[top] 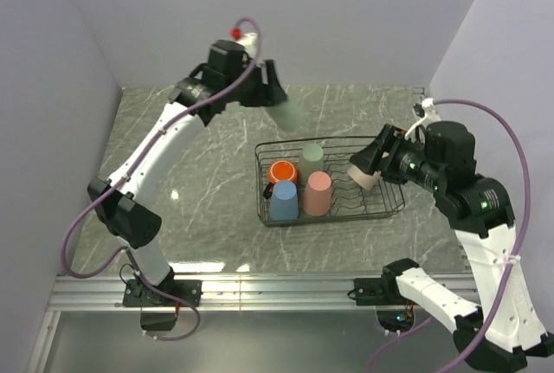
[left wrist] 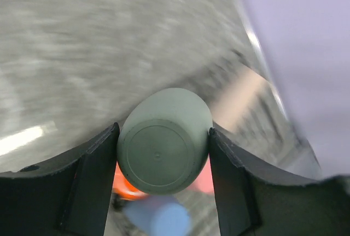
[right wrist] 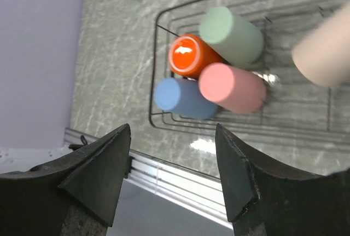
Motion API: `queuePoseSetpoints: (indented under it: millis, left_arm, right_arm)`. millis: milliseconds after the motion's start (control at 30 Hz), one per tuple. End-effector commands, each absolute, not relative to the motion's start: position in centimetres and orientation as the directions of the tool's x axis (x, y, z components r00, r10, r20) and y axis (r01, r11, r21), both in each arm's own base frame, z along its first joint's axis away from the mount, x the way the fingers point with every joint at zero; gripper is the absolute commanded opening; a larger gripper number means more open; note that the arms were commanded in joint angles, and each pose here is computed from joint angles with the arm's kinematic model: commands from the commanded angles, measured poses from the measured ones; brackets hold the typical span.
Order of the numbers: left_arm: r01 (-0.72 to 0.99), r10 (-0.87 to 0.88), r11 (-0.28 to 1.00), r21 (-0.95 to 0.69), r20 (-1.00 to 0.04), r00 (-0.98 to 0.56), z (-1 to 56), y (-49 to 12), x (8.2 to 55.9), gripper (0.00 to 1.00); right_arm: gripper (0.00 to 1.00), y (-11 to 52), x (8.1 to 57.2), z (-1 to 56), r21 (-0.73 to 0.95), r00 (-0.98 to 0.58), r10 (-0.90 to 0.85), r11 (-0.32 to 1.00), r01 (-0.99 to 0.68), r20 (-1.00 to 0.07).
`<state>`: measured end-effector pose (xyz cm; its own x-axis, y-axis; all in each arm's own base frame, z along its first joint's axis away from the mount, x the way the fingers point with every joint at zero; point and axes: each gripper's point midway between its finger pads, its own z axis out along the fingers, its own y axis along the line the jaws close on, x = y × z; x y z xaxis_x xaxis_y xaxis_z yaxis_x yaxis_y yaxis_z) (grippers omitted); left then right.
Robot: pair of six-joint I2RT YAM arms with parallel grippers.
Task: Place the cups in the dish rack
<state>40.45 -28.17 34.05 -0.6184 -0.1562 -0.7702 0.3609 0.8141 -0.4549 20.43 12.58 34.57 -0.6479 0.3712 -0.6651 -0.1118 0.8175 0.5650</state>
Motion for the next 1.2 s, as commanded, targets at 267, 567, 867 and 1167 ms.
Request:
queuePoseSetpoints:
  millis: [267,567,867,1167]
  left_arm:
    - [0.759,0.110,0.487,-0.431,-0.832,-0.544,39.2,-42.0,29.0,0.00]
    - [0.775,0.222,0.513,-0.371,-0.814,-0.536,34.0,-46.9,26.9,0.00]
    - [0.771,0.266,0.577,-0.269,-0.831,-0.489,29.4,-52.1,26.7,0.00]
    - [0.799,0.296,0.557,-0.225,-0.845,-0.445,26.7,-55.7,25.7,0.00]
  right_arm:
    - [0.70,9.2,20.7,31.7,0.495,-0.603,0.428,0.866,0.063,-0.673]
    - [0.70,5.0,20.5,31.2,0.397,-0.521,0.474,0.880,0.259,-0.710]
    - [0.70,3.9,19.1,29.7,0.352,-0.544,0.465,0.885,0.305,-0.699]
    - [0.70,2.9,17.7,28.6,0.289,-0.580,0.431,0.901,0.324,-0.692]
